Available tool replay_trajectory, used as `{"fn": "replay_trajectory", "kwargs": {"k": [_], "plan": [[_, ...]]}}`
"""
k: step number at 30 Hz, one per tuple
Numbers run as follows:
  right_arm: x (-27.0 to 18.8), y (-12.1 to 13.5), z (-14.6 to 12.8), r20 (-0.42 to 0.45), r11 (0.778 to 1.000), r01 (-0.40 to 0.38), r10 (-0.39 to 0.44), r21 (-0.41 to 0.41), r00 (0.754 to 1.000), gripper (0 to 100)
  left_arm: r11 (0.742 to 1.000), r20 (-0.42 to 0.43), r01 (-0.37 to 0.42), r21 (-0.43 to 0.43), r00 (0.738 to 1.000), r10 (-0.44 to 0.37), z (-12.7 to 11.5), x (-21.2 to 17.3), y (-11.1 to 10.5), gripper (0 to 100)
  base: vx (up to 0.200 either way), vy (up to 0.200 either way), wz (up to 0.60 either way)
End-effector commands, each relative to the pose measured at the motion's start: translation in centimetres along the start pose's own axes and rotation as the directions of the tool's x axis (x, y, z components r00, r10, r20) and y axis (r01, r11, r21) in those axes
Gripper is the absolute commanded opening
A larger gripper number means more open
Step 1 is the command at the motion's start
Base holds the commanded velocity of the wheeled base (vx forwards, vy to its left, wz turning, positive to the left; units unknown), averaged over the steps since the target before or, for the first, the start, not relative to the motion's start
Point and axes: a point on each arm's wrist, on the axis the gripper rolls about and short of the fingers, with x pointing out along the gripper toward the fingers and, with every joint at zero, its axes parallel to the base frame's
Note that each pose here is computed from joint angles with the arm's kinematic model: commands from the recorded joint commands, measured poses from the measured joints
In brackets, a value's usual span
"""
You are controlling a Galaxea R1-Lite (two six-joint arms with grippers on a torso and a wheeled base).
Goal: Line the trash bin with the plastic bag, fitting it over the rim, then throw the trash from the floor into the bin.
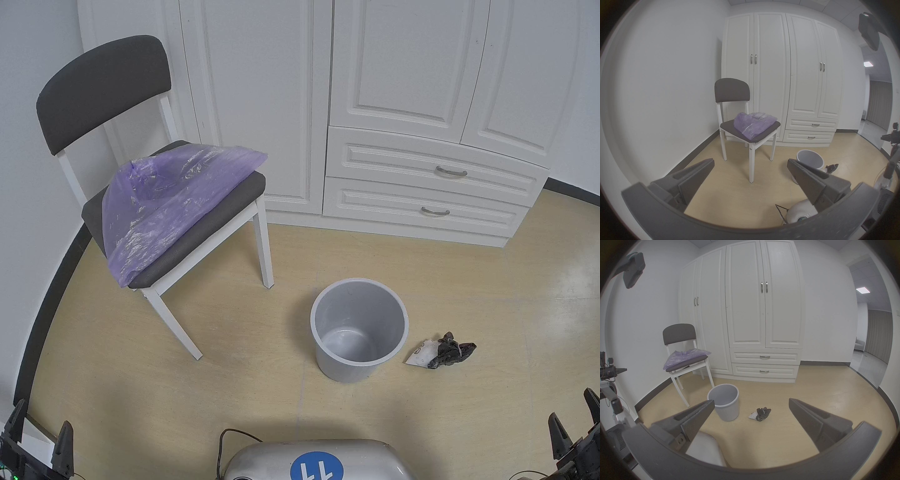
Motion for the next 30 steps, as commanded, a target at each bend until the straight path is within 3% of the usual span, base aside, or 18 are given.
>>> {"fn": "replay_trajectory", "kwargs": {"k": [1,30], "plan": [[0.01,0.0,-0.44,0.0,1.0,-0.001,0.001,0.0,1.0,100,1.0,-0.004,-0.001,-0.002,1.0,0.001,-0.51,0.03,0.01,100,0.0,0.0,0.0],[0.01,0.0,-0.44,0.0,0.999,0.004,-0.004,-0.034,1.0,100,0.999,-0.001,0.006,0.042,1.0,-0.006,-0.52,0.0,0.0,100,0.0,0.0,0.0]]}}
